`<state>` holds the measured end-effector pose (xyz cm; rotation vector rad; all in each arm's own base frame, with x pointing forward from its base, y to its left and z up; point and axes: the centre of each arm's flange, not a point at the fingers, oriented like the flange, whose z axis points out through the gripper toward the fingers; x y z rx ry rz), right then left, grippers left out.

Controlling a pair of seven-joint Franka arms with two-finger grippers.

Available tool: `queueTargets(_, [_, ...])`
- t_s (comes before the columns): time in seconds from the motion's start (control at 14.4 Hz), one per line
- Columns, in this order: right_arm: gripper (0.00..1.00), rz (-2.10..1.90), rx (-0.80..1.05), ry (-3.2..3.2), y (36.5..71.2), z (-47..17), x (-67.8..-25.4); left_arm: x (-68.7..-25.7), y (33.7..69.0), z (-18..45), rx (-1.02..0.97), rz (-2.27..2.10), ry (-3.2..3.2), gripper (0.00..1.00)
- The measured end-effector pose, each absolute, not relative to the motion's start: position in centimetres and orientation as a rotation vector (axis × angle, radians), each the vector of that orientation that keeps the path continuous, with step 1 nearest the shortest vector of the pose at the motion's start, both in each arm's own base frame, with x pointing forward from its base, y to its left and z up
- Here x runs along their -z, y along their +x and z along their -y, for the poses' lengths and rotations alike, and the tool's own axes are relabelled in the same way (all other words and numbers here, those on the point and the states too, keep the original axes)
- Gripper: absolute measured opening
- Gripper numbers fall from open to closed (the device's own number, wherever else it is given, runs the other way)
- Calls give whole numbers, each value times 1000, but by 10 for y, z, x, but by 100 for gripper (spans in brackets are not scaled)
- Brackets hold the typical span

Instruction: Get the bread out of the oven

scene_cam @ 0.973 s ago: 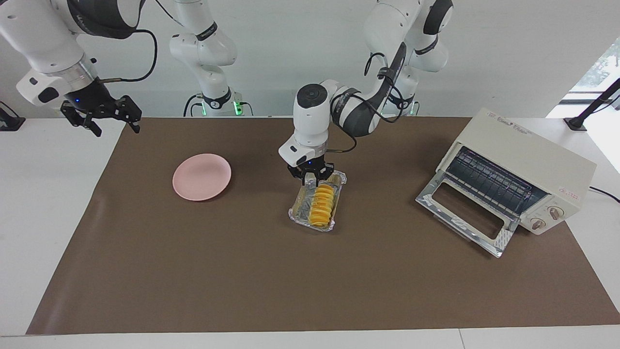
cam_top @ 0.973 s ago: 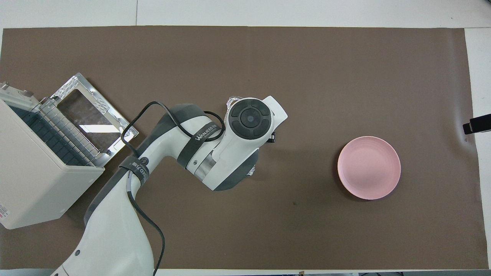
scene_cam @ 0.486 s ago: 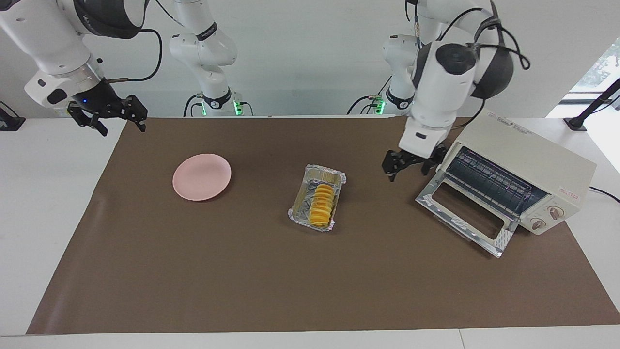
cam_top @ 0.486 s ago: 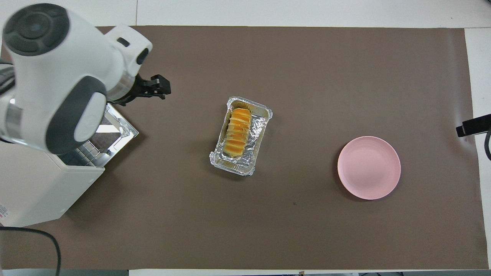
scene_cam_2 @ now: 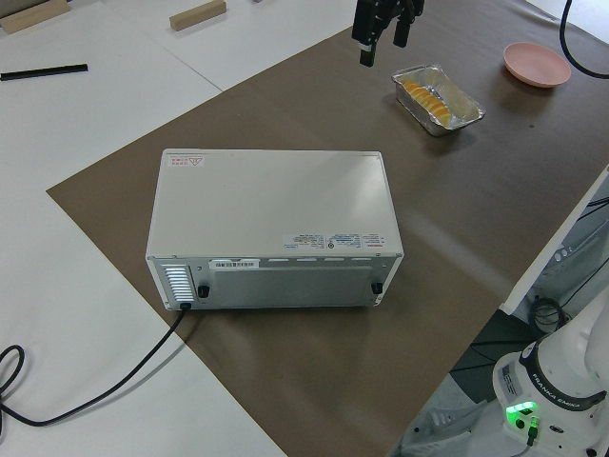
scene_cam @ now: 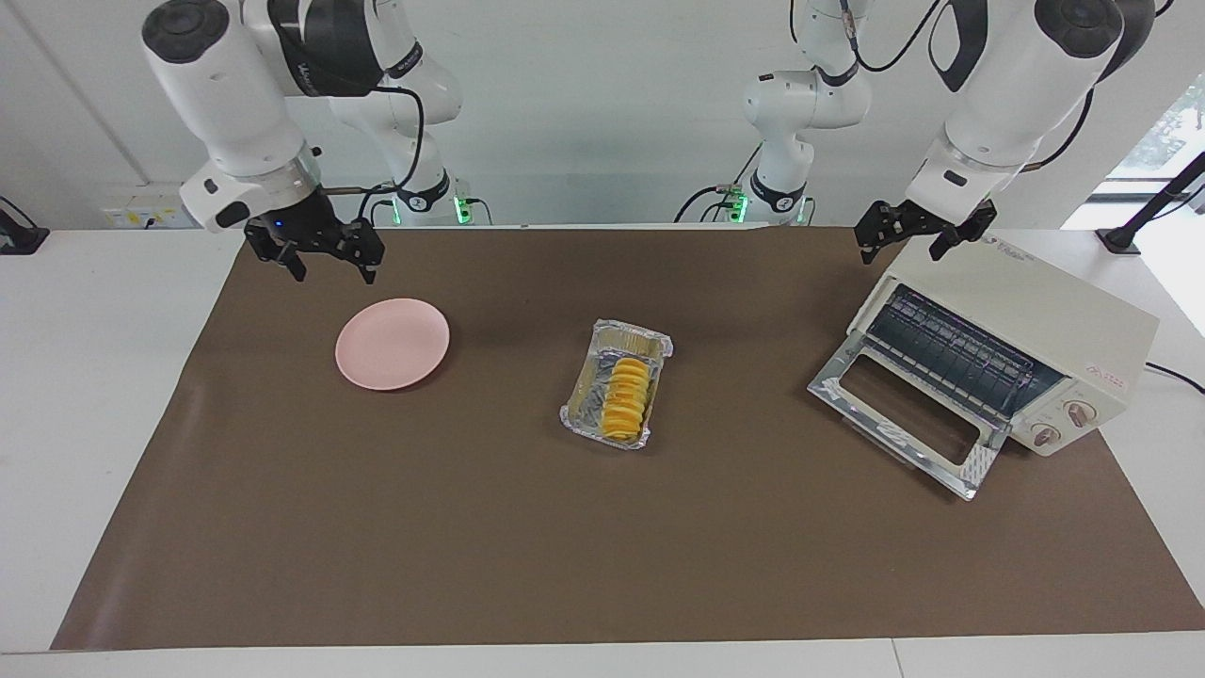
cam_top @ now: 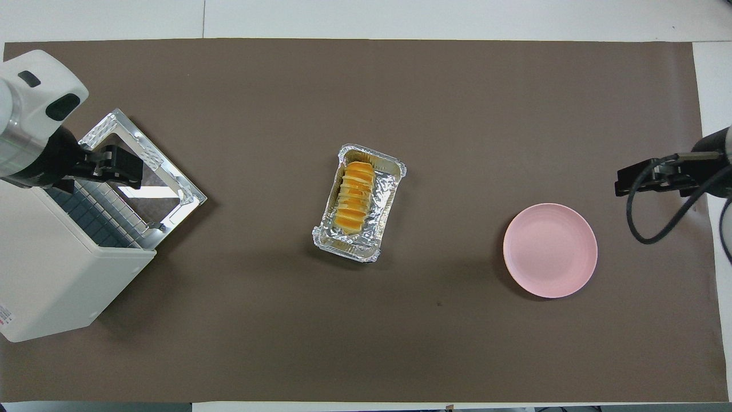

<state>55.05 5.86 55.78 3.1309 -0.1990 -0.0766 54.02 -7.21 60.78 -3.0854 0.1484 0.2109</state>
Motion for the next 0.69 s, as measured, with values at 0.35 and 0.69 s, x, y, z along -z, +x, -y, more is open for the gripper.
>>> queueTargets(0.35, [100, 468, 51, 3092, 573, -192, -470, -607, 533, 74, -251, -198, -3079, 100])
queueTargets(0.69, [100, 552, 62, 3038, 569, -260, -416, -605, 527, 73, -262, -202, -3076, 100])
